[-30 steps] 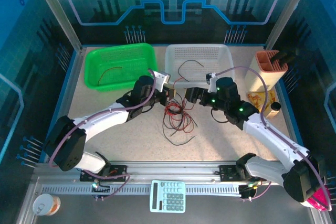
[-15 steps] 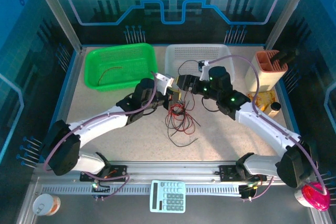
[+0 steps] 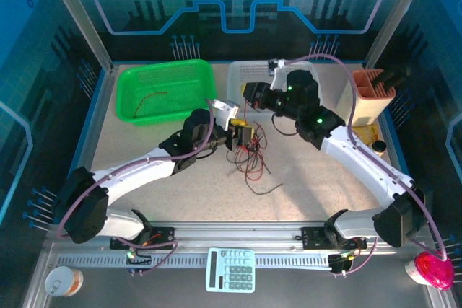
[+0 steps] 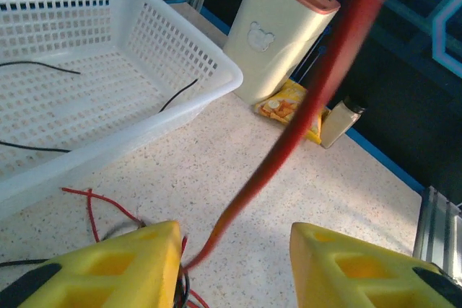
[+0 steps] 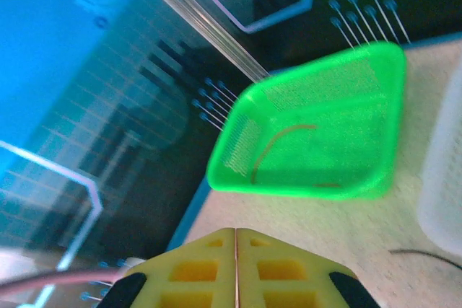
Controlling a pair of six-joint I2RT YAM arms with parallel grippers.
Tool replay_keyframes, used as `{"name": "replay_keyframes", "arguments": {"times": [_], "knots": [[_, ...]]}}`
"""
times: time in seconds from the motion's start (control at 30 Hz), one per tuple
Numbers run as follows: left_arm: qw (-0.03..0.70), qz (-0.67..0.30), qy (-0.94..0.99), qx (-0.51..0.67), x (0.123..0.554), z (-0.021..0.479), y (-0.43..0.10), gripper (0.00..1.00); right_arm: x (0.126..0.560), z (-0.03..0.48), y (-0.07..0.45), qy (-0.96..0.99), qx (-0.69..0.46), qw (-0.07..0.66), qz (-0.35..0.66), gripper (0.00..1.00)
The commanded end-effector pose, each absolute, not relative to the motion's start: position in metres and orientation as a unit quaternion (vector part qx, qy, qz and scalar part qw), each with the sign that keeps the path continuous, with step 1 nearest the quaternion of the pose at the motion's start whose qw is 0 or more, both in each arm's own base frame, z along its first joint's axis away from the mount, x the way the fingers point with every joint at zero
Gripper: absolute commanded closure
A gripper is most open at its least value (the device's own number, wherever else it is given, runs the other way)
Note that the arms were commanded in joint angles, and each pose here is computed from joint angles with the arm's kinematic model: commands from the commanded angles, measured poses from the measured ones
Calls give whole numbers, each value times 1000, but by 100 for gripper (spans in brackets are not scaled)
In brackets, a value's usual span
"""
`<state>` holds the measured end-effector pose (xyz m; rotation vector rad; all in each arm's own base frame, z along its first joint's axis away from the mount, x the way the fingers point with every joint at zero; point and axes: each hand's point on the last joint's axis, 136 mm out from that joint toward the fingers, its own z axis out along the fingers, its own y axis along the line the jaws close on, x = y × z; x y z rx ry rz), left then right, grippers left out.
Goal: Untangle the cables
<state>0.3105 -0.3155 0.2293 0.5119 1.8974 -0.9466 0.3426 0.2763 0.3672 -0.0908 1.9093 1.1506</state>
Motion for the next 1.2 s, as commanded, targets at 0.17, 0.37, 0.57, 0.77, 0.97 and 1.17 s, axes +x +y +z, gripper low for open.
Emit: {"name": "replay_keyframes", "arguments": {"times": [0.17, 0.37, 0.57, 0.77, 0.97, 1.17], "knots": [[437, -371, 797, 189, 325, 180, -323, 53, 304, 481, 270, 692, -88, 494, 518, 100], [417, -353, 818, 182, 329, 148, -321, 61, 285, 529, 259, 657, -104, 528, 527, 100], [407, -347, 828, 167, 326, 129, -314, 71, 268, 570, 245, 626, -114, 558, 533, 100], [424, -362, 816, 154, 314, 149, -303, 69, 272, 552, 237, 642, -102, 561, 513, 100], [453, -394, 787, 144, 297, 188, -290, 58, 288, 489, 239, 687, -77, 527, 494, 100], [456, -400, 781, 147, 292, 200, -288, 51, 307, 372, 244, 765, -49, 463, 444, 100]]}}
